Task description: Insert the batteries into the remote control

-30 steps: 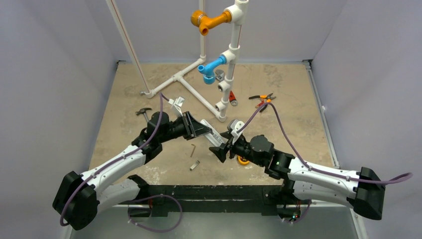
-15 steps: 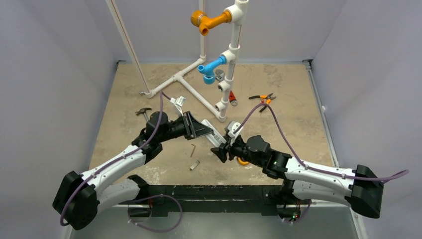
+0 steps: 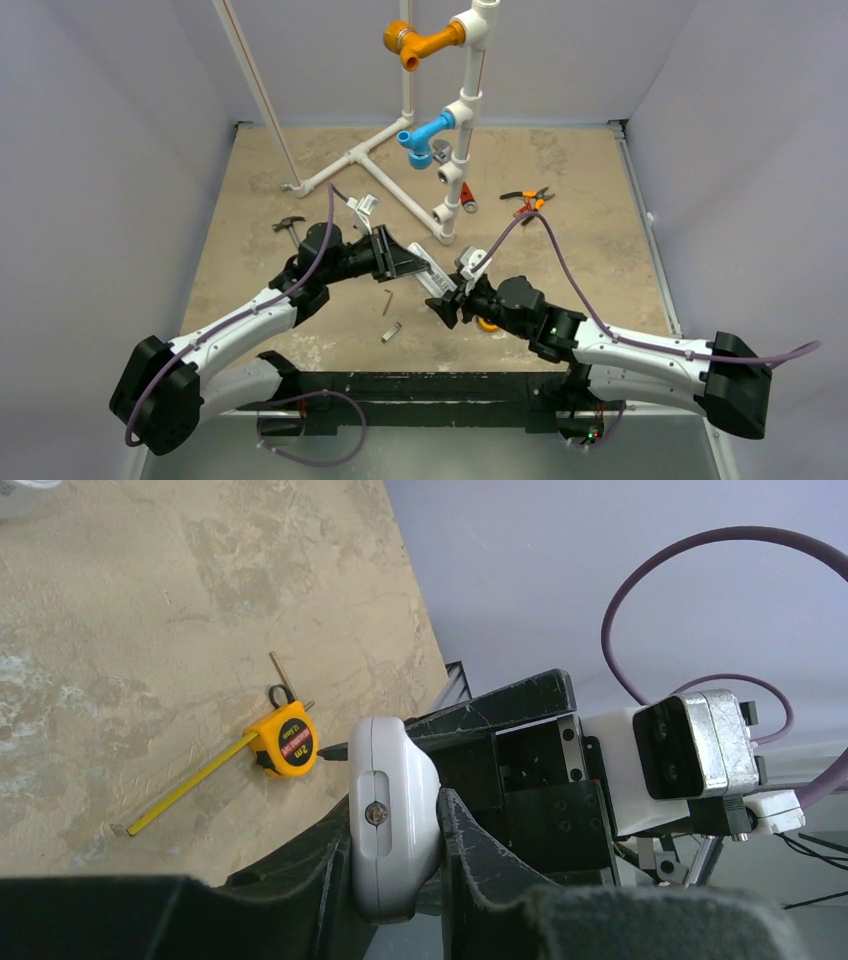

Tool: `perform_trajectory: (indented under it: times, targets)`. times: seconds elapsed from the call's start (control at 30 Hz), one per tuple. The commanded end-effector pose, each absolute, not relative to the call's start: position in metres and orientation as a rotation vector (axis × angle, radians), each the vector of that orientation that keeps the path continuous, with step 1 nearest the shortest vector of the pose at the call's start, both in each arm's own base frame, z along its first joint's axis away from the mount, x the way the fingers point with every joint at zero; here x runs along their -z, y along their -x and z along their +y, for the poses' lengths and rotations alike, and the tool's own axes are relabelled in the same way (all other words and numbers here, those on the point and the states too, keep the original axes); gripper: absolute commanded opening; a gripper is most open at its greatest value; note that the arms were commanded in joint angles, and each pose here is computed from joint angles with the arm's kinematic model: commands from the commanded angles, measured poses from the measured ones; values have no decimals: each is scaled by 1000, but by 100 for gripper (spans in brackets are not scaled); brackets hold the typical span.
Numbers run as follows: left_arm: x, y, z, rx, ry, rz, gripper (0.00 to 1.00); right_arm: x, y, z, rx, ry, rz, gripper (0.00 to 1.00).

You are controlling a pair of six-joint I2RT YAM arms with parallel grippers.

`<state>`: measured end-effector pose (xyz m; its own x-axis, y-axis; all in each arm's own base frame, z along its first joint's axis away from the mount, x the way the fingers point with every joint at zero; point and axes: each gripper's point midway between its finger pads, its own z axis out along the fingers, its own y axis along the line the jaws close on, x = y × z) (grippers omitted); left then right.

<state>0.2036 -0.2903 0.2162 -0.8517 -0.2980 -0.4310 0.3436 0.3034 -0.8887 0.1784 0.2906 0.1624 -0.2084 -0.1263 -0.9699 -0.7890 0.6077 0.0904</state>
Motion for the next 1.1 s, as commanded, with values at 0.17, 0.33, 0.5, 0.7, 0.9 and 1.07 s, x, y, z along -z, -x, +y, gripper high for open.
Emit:
perform_trajectory:
  times: [0.17,0.33,0.5,0.7,0.9,1.07]
  targets:
    - [-237,-199,-300,1645,-176,1979,0,-190,-185,288,-731,706,1571,62]
    - [-233,-198,-303,1654,-193,1999,0,-188,-181,292,-757,732,1569,66]
    - [-235,-197,-306,1665,-203,1995,0,-186,-181,295,-762,740,1576,57]
    - [-240,-199,-307,1679,-195,1968,0,-177,-174,303,-781,811,1614,28]
    - [-246,-204,-306,1711,-126,1906,41,-175,-176,301,-770,793,1644,1]
    - [-249,-209,-304,1742,-46,1855,50,-176,-175,299,-780,780,1644,0]
